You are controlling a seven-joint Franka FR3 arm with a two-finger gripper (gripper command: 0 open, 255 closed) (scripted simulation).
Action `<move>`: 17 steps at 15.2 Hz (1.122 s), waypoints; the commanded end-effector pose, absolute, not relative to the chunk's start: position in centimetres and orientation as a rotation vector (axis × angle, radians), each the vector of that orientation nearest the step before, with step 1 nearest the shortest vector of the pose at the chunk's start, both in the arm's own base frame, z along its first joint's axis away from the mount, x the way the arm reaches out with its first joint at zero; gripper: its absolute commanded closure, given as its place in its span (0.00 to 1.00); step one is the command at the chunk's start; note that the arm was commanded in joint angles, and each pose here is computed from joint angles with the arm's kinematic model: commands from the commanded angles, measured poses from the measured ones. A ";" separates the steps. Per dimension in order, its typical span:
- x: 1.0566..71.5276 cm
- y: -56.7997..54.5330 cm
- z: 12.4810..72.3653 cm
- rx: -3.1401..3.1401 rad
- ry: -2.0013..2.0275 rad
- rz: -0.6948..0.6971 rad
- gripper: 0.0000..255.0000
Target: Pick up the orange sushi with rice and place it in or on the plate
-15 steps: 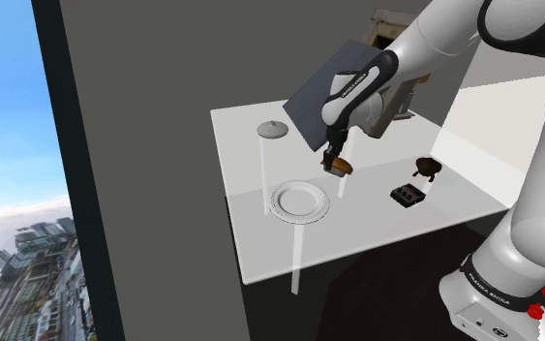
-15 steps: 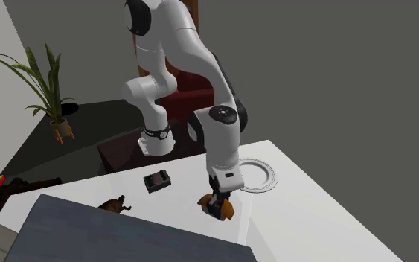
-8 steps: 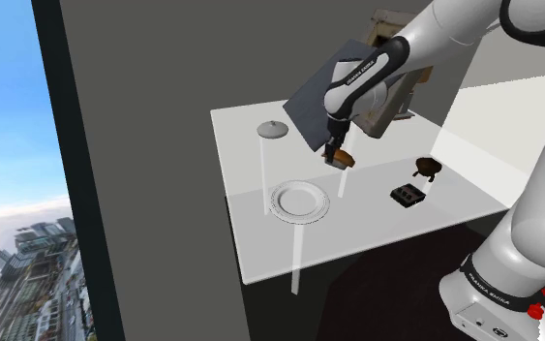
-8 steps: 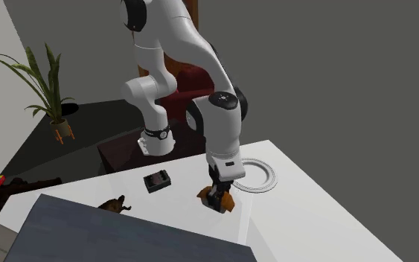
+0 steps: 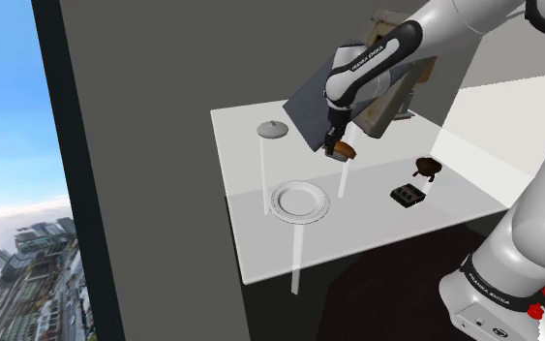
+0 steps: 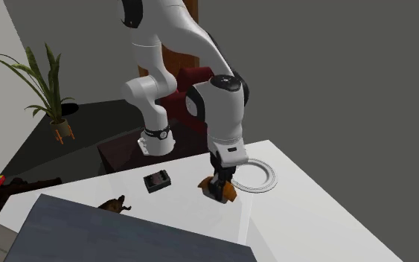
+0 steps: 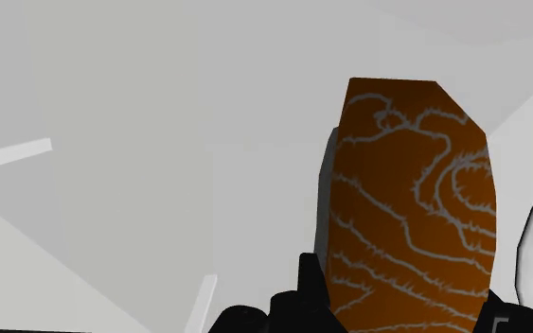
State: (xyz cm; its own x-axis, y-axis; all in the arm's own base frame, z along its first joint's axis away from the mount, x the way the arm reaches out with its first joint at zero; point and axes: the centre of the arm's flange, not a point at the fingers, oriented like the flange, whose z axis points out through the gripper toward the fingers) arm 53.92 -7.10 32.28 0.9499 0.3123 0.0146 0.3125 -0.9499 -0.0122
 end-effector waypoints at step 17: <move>49.0 14.4 32.7 -3.088 -0.495 -0.019 1.00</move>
State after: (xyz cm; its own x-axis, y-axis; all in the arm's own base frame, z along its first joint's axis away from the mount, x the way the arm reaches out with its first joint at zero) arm 49.12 13.72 32.55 0.9494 0.3139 0.0138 0.3140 -0.9493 -0.0124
